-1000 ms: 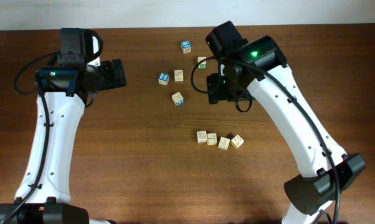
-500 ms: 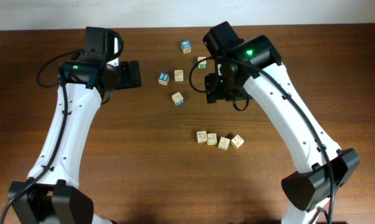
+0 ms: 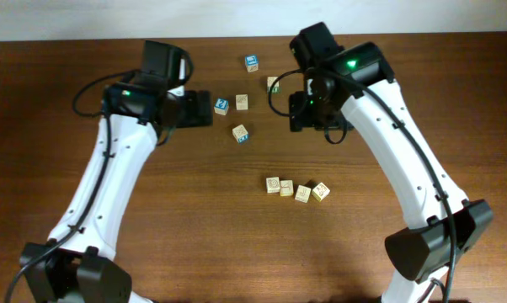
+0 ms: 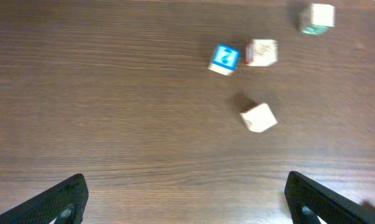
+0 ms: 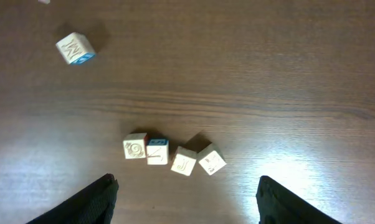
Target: Rotate 4 blocks
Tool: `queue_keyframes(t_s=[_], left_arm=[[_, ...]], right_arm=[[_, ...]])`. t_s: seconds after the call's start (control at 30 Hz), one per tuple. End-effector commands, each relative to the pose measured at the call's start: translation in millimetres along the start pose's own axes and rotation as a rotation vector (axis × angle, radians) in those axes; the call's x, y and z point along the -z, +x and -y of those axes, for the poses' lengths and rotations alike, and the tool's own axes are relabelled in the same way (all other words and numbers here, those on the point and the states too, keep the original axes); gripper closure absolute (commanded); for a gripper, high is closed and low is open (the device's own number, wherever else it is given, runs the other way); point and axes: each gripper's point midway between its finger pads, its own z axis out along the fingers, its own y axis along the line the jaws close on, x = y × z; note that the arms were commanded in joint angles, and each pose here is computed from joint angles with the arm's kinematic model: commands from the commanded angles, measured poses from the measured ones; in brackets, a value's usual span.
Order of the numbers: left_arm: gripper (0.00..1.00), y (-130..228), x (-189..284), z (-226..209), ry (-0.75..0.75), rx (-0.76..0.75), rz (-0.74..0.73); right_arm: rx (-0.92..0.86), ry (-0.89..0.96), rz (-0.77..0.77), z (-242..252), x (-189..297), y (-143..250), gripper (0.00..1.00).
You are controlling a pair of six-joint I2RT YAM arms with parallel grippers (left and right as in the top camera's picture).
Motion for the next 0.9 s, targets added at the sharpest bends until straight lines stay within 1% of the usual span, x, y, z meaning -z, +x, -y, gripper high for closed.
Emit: queue_keyframes(t_s=[0.0,0.2,0.37,0.5,0.6,0.7,0.87], left_arm=[[0.01,0,-1,16,-0.002,0.019,0.013],[0.0,0,-5,17,-0.004,0.017,0.009],[0.01,0,-7,17,-0.004,0.017,0.006],[0.01,1,-8,17,-0.006,0.016,0.001],[0.01,2,-11,18,-0.007,0.014,-0.006],[0.0,4,-17,19,-0.011,0.011,-0.021],[0.0,4,-18,19,-0.01,0.01,-0.019]], right_arm=[[-0.021,0.019,-0.054,8,-12,9,0.28],[-0.065,0.023,-0.33,25,-69,70,0.28],[-0.074,0.028,-0.426,31,-107,102,0.28],[-0.051,0.019,-0.424,32,-115,105,0.28],[-0.072,0.017,-0.421,38,-116,101,0.28],[-0.043,-0.073,-0.43,36,-116,98,0.28],[-0.054,-0.081,-0.415,38,-118,93,0.28]])
